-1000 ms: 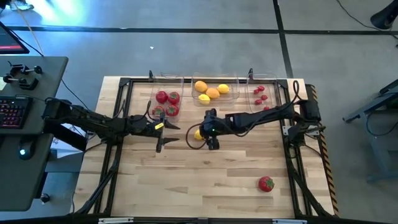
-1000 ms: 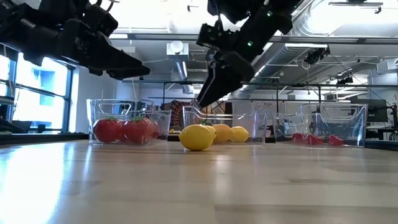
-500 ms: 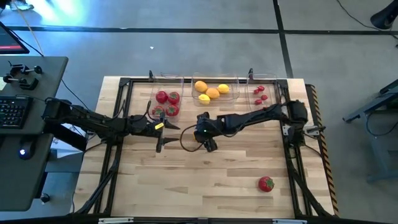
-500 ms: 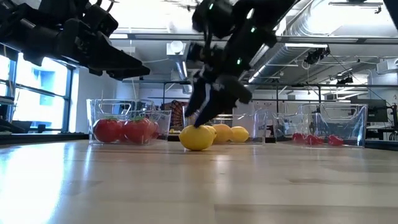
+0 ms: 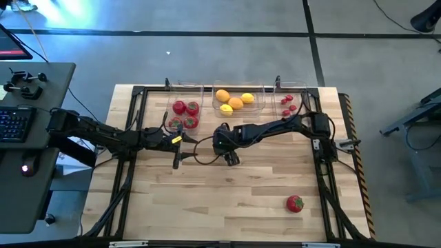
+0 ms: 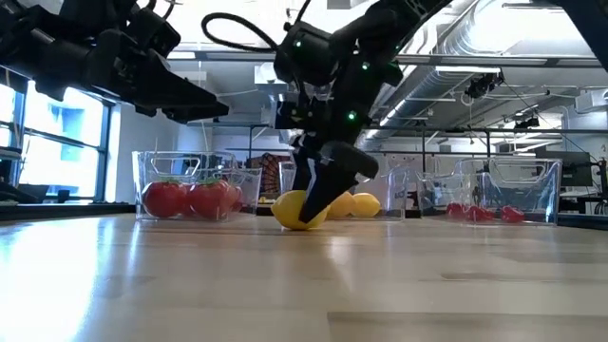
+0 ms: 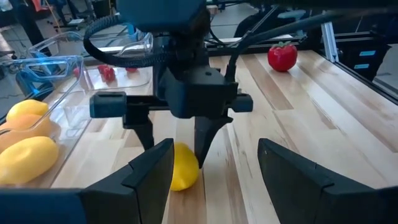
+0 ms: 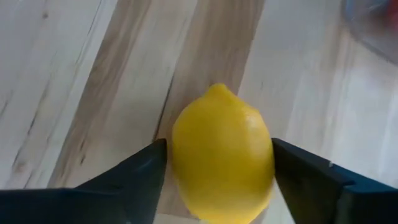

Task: Sort produce into baskets
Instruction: Put the yellow lemon into the center transparent bin

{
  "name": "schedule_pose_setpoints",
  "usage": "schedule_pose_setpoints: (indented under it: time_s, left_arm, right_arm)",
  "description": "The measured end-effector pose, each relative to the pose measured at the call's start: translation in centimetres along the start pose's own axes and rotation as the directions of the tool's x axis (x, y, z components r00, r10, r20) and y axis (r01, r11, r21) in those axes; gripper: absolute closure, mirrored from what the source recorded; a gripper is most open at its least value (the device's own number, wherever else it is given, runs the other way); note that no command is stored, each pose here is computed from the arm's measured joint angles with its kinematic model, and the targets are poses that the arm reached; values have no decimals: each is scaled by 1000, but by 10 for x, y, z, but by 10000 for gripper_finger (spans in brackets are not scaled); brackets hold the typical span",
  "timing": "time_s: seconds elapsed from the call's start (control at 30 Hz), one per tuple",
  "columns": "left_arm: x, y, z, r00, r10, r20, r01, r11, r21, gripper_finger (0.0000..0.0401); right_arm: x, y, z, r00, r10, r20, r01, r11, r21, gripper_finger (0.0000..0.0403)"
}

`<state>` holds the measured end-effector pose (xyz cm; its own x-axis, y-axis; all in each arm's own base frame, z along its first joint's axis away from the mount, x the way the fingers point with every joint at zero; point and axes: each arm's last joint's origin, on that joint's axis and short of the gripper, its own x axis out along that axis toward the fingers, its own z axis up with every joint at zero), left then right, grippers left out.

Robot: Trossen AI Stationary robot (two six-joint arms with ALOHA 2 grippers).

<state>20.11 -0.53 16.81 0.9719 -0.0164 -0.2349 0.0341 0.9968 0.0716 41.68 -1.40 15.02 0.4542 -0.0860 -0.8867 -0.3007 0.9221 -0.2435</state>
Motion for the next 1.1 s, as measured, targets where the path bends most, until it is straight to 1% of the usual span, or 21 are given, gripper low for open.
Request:
schedule_pose_setpoints:
  time_s: [0.2, 0.27, 0.33, 0.43, 0.53, 0.6, 0.7, 0.77, 0.8, 0.87, 0.97, 1.0, 1.03, 1.1]
  left_arm:
    - [0, 0, 0, 1000, 0, 0, 0, 1000, 0, 184]
    - [0, 0, 0, 1000, 0, 0, 0, 1000, 0, 184]
    - [0, 0, 0, 1000, 0, 0, 0, 1000, 0, 184]
    - [0, 0, 0, 1000, -1, -1, 1, 1000, -8, 184]
    - [0, 0, -1, 1000, -2, -6, 2, 1000, -14, 184]
    - [0, 0, -1, 1000, -2, -7, 2, 1000, -15, 184]
    - [0, -1, -1, 1000, -7, -7, 7, 1000, -15, 184]
    - [0, -2, -1, 1000, -10, -6, 10, 1000, -14, 184]
    - [0, -2, 0, 1000, -11, -6, 11, 1000, -13, 184]
    - [0, -3, 0, 1000, -13, -5, 13, 1000, -13, 184]
    - [0, -2, 0, 1000, -13, 1, 13, 1000, -13, 184]
    - [0, -2, 0, 1000, -12, 2, 12, 1000, -13, 184]
    - [0, -2, 0, 1000, -12, 2, 12, 1000, -13, 184]
    - [0, -2, 0, 1000, -12, 2, 12, 1000, -13, 184]
  right_arm:
    - [-6, -2, 5, 999, 41, -2, -41, 997, 65, 213]
    - [-13, -5, 11, 999, 43, -5, -42, 996, 82, 227]
    - [-24, -9, 19, 999, 43, -10, -42, 995, 93, 228]
    - [-48, -20, 29, 999, -14, -51, 19, 995, 93, 228]
    - [-76, -35, 31, 986, -111, -120, 124, 987, 103, 228]
    - [-95, -49, 28, 976, -162, -144, 182, 973, 139, 228]
    - [-124, -76, 17, 967, -223, -126, 248, 938, 242, 228]
    - [-138, -98, 3, 958, -257, -128, 286, 896, 339, 227]
    - [-142, -109, -6, 953, -270, -141, 304, 868, 393, 227]
    - [-144, -132, -26, 941, -283, -182, 337, 789, 514, 227]
    - [-144, -162, -56, 933, -272, -236, 359, 651, 669, 226]
    - [-142, -171, -65, 929, -269, -255, 369, 603, 707, 226]
    - [-140, -178, -73, 928, -259, -270, 372, 566, 736, 226]
    - [-135, -189, -88, 926, -234, -296, 377, 507, 775, 226]
